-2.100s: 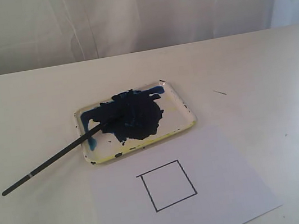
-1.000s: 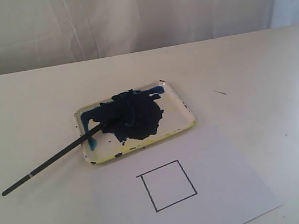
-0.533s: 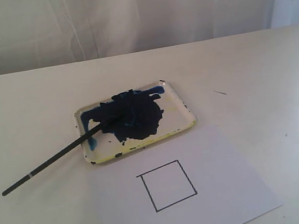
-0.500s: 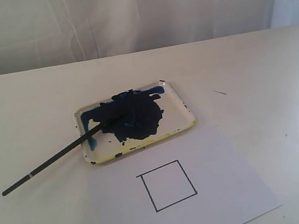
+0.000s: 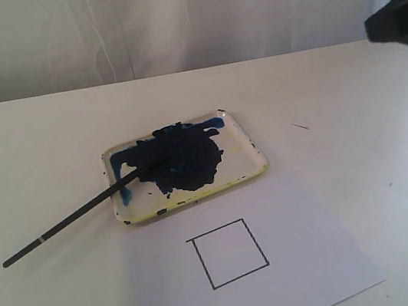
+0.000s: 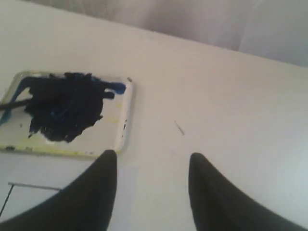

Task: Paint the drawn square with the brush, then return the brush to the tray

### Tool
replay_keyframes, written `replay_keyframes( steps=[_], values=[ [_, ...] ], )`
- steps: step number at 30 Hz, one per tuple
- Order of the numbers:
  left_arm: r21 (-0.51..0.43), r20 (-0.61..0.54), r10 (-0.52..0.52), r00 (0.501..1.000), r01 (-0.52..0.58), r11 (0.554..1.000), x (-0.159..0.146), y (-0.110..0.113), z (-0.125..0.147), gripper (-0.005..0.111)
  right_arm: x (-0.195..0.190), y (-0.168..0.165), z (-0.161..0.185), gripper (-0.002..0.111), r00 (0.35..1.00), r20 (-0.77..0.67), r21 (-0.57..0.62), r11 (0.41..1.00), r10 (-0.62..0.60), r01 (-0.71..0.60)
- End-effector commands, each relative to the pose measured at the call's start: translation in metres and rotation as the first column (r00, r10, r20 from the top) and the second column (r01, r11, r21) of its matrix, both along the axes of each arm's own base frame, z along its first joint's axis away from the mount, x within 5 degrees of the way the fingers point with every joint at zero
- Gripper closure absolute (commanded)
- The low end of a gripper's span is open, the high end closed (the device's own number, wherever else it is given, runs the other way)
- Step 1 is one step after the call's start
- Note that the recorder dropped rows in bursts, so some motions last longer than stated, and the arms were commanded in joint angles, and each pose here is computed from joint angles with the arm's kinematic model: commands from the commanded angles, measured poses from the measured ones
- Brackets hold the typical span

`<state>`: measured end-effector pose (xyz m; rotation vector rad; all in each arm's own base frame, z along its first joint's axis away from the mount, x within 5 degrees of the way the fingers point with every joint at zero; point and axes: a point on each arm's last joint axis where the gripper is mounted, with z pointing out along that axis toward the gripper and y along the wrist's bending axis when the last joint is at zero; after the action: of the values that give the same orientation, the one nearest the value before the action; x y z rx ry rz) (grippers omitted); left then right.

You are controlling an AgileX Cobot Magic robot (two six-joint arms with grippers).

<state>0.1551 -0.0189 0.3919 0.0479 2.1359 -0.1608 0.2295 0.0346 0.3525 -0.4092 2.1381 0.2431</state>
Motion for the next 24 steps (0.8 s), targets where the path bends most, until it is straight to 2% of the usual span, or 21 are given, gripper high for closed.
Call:
replay_keyframes(
  steps=[1, 6, 9, 15, 24],
  values=[
    [0.008, -0.076, -0.002, 0.997, 0.003, 1.000, 0.022, -0.002, -0.012, 0.060, 0.013, 0.019, -0.015, 0.058, 0.985, -0.072, -0.074, 0.984, 0.157, -0.162],
    [0.016, -0.171, -0.002, 0.985, 0.005, 1.000, 0.045, -0.004, -0.028, 0.060, 0.029, 0.037, -0.032, 0.044, 0.953, -0.182, -0.066, 0.964, 0.241, -0.257],
    [0.019, -0.206, -0.001, 0.979, 0.005, 1.000, 0.056, -0.005, -0.034, 0.062, 0.039, 0.046, -0.043, 0.043, 0.923, -0.267, -0.050, 0.953, 0.276, -0.299],
    [0.037, -0.281, -0.016, 0.959, 0.028, 0.999, 0.078, -0.007, -0.040, 0.072, 0.056, 0.061, -0.059, 0.054, 0.888, -0.332, -0.110, 0.922, 0.319, -0.372],
    [0.064, -0.380, -0.036, 0.924, 0.065, 0.996, 0.107, -0.009, -0.068, 0.072, 0.081, 0.083, -0.092, 0.061, 0.864, -0.368, -0.197, 0.879, 0.343, -0.434]
  ],
)
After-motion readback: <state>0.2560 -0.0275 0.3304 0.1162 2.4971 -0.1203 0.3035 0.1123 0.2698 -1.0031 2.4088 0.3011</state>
